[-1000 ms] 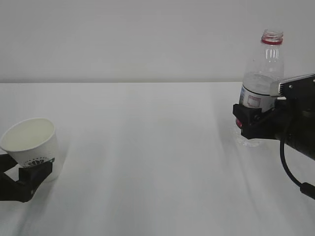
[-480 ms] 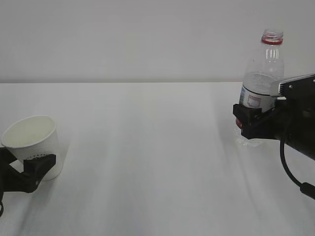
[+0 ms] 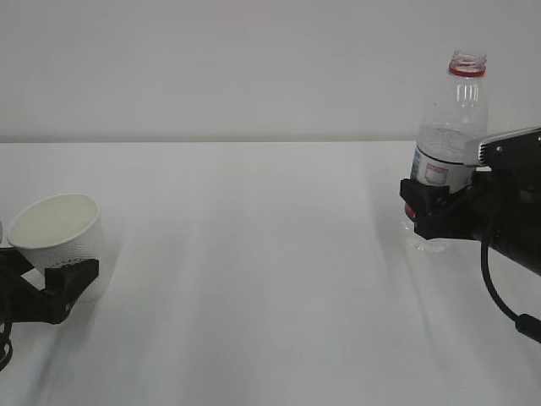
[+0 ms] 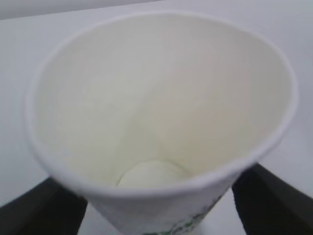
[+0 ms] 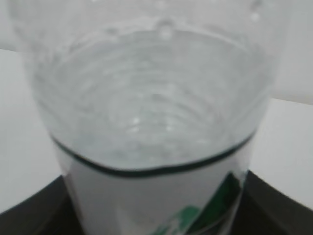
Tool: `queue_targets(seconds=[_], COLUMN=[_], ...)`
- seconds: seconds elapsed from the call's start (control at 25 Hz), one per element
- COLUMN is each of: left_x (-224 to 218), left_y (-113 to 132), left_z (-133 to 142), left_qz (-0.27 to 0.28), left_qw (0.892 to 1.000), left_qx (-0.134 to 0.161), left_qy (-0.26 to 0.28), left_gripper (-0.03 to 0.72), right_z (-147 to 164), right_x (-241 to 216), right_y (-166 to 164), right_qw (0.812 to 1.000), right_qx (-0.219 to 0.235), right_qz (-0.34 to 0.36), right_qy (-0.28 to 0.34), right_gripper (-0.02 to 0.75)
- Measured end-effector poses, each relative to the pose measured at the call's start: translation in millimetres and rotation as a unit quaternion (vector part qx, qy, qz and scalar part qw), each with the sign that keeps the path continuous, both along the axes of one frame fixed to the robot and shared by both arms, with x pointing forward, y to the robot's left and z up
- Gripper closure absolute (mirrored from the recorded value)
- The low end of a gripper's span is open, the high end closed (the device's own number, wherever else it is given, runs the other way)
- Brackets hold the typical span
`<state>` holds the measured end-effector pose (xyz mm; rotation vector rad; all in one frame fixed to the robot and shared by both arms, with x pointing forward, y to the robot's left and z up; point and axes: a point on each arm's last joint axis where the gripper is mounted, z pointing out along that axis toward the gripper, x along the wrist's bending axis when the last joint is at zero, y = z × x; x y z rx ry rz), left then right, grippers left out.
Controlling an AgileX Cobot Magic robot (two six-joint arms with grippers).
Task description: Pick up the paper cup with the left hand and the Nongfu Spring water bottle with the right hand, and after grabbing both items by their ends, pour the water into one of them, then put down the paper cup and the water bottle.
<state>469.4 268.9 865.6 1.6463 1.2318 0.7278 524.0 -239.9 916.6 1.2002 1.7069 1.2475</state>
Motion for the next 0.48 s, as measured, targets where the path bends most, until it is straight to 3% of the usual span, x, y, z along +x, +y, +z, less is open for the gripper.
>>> queue_targets(seconds=[0.24, 0.48], left_x=[-2.1, 3.1], left_y=[-0.9, -1.3], left_z=[-10.9, -9.6], left_qz=[-0.006, -0.008], left_qw=[1.0, 1.0], left_qx=[0.0, 0.0], left_qy=[0.024, 0.015], left_gripper=[0.004, 0.019], right_z=[0.0, 0.0], right_x=[0.0, 0.0], right_y=[0.0, 0.0], right_qw=[1.0, 1.0], right_qx=[0.0, 0.0], right_qz=[0.0, 0.0], right_qy=[0.0, 0.0], right_gripper=[0.217, 0.217])
